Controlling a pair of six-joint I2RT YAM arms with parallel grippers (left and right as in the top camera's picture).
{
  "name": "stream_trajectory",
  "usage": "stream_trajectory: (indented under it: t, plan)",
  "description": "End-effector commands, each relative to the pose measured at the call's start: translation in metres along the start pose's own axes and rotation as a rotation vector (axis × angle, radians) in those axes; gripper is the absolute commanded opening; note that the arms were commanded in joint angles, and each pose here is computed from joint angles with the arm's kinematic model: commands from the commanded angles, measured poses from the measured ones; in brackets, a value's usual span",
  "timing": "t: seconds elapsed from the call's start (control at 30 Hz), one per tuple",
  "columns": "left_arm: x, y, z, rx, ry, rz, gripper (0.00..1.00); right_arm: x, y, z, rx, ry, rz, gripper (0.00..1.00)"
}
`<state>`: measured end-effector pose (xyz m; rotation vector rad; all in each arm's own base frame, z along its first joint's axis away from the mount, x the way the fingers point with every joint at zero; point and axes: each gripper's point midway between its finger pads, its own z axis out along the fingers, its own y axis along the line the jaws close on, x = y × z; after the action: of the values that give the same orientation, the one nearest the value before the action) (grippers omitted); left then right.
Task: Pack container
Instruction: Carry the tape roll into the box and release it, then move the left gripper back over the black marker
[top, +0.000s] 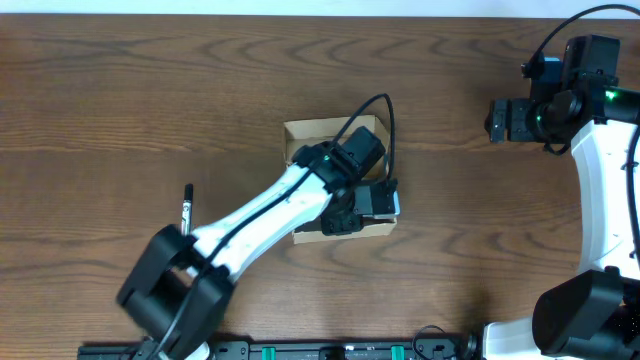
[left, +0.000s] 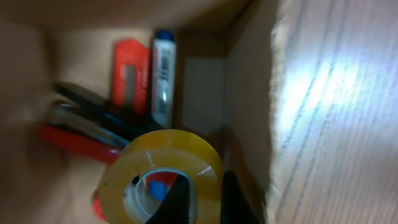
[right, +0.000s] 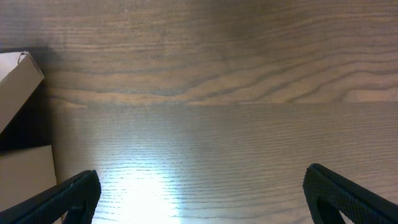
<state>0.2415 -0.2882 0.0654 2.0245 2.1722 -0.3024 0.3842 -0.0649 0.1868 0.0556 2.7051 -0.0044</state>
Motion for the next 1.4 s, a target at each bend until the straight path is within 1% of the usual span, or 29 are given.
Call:
stream_trajectory:
  t: [0.0, 0.03, 0.07, 0.13, 0.17, 0.27, 0.37, 0.47, 0.53, 0.57, 0.63, 0.7, 0.73, 0.77, 0.8, 0.87, 0.9, 0.93, 1.03, 1.1, 1.17, 1.23, 1.37]
  plan:
    - [0.009, 0.000, 0.012, 0.023, 0.036, -0.009, 0.24, -0.003, 0.000, -0.005, -0.004, -0.015, -0.011, 0.99]
    - [0.010, 0.000, 0.014, 0.025, 0.044, -0.023, 0.42, -0.003, 0.000, -0.005, -0.004, -0.015, -0.011, 0.99]
    - [0.011, 0.000, 0.015, 0.025, 0.050, -0.028, 0.45, -0.003, 0.000, -0.005, -0.004, -0.015, -0.011, 0.99]
    - [0.014, 0.001, 0.014, 0.021, 0.061, -0.040, 0.46, -0.003, 0.000, -0.005, -0.004, -0.015, -0.011, 0.99]
    - [0.015, 0.001, 0.014, 0.018, 0.068, -0.050, 0.49, -0.003, 0.000, -0.005, -0.004, -0.016, -0.011, 0.99]
    - [0.020, 0.001, 0.008, 0.010, 0.097, -0.067, 0.50, -0.003, 0.000, -0.005, -0.005, -0.016, -0.011, 0.99]
    - [0.022, 0.002, -0.009, -0.011, 0.122, -0.088, 0.48, -0.003, 0.000, -0.005, -0.005, -0.016, -0.011, 0.99]
    - [0.019, 0.015, -0.040, -0.102, 0.142, -0.132, 0.44, -0.003, 0.000, -0.005, -0.005, -0.016, -0.011, 0.99]
    - [0.016, 0.026, -0.062, -0.170, 0.139, -0.168, 0.44, -0.003, 0.001, -0.005, -0.010, -0.017, -0.011, 0.99]
    - [0.015, 0.031, -0.074, -0.204, 0.131, -0.196, 0.40, -0.003, 0.002, -0.005, -0.012, -0.017, -0.011, 0.99]
    - [0.013, 0.039, -0.099, -0.260, 0.108, -0.276, 0.40, -0.003, 0.002, -0.005, -0.012, -0.016, -0.011, 0.99]
    - [0.016, 0.047, -0.121, -0.300, 0.078, -0.373, 0.41, -0.003, 0.001, -0.005, -0.011, -0.016, -0.011, 0.99]
    - [0.020, 0.049, -0.132, -0.311, 0.064, -0.424, 0.51, -0.003, 0.002, -0.005, -0.012, -0.015, -0.011, 0.99]
    - [0.025, 0.052, -0.140, -0.319, 0.056, -0.470, 0.66, -0.002, 0.002, -0.005, -0.012, -0.013, -0.011, 0.99]
    - [0.032, 0.055, -0.148, -0.327, 0.052, -0.512, 0.71, -0.002, 0.002, -0.005, -0.012, -0.012, -0.011, 0.99]
    - [0.053, 0.061, -0.160, -0.340, 0.058, -0.594, 0.71, -0.002, 0.002, -0.005, -0.012, -0.013, -0.011, 0.99]
    - [0.067, 0.068, -0.167, -0.362, 0.066, -0.660, 0.73, -0.002, 0.001, -0.005, -0.011, -0.014, -0.011, 0.99]
    - [0.084, 0.075, -0.174, -0.396, 0.074, -0.750, 0.76, -0.003, 0.001, -0.005, -0.011, -0.014, -0.011, 0.99]
    - [0.137, 0.092, -0.195, -0.464, 0.091, -1.003, 0.76, -0.003, 0.001, -0.005, -0.011, -0.014, -0.011, 0.99]
    - [0.163, 0.095, -0.206, -0.478, 0.087, -1.109, 0.87, -0.003, 0.001, -0.005, -0.011, -0.015, -0.011, 0.99]
    - [0.186, 0.097, -0.217, -0.487, 0.075, -1.191, 0.94, -0.003, 0.001, -0.005, -0.011, -0.015, -0.011, 0.99]
    - [0.198, 0.096, -0.223, -0.470, 0.042, -1.231, 0.97, -0.003, 0.001, -0.005, -0.011, -0.016, -0.011, 0.99]
    - [0.224, 0.093, -0.220, -0.482, 0.030, -1.304, 0.98, -0.004, 0.001, -0.005, -0.010, -0.019, -0.011, 0.99]
